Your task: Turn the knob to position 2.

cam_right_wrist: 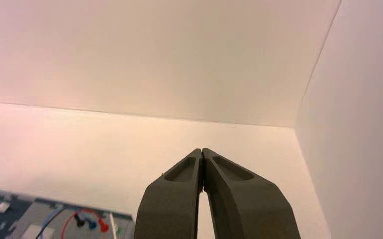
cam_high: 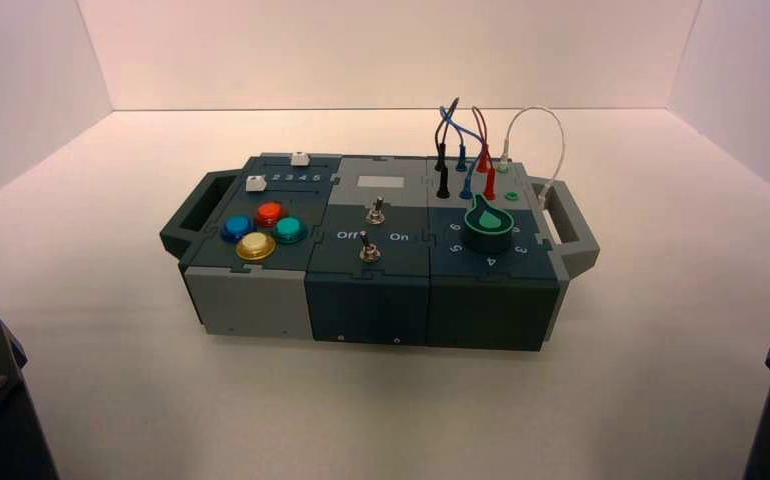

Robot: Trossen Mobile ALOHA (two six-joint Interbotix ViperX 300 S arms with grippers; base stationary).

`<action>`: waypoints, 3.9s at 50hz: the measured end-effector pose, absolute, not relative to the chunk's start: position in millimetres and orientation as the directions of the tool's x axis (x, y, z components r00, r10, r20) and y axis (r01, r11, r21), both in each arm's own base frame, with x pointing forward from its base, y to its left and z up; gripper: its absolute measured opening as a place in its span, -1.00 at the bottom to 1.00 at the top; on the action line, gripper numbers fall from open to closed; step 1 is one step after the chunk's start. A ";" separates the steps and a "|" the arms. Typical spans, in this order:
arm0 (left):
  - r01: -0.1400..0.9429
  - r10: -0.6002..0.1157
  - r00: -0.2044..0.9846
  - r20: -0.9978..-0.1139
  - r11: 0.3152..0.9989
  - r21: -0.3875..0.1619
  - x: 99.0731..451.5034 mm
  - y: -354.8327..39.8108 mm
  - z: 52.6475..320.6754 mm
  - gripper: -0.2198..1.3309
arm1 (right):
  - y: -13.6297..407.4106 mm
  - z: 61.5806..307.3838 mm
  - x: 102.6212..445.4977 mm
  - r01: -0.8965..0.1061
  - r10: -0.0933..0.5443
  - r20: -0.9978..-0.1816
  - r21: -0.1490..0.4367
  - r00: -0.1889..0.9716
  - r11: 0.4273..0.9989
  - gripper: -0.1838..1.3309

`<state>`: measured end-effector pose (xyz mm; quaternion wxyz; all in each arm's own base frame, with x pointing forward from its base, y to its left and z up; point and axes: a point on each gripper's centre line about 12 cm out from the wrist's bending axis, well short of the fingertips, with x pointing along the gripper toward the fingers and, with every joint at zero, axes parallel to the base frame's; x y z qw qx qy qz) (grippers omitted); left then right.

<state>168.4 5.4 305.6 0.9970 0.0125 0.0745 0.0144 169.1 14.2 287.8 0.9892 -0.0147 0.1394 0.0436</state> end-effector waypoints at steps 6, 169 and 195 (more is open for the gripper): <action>-0.015 0.019 0.983 -0.181 1.000 0.027 170.5 3.6 300.9 -0.91 | 20.8 280.3 173.1 -0.127 0.115 -0.341 -0.015 0.933 0.992 -0.96; 0.789 -0.487 0.371 -0.791 0.614 -0.007 139.1 -174.7 192.6 -0.92 | 174.4 133.7 215.3 -0.326 0.285 -0.958 0.280 -0.033 0.903 -0.95; 0.793 -0.487 0.372 -0.790 0.610 -0.003 139.2 -175.1 193.1 -0.92 | 184.3 129.0 230.8 -0.327 0.280 -0.959 0.277 -0.039 0.903 -0.95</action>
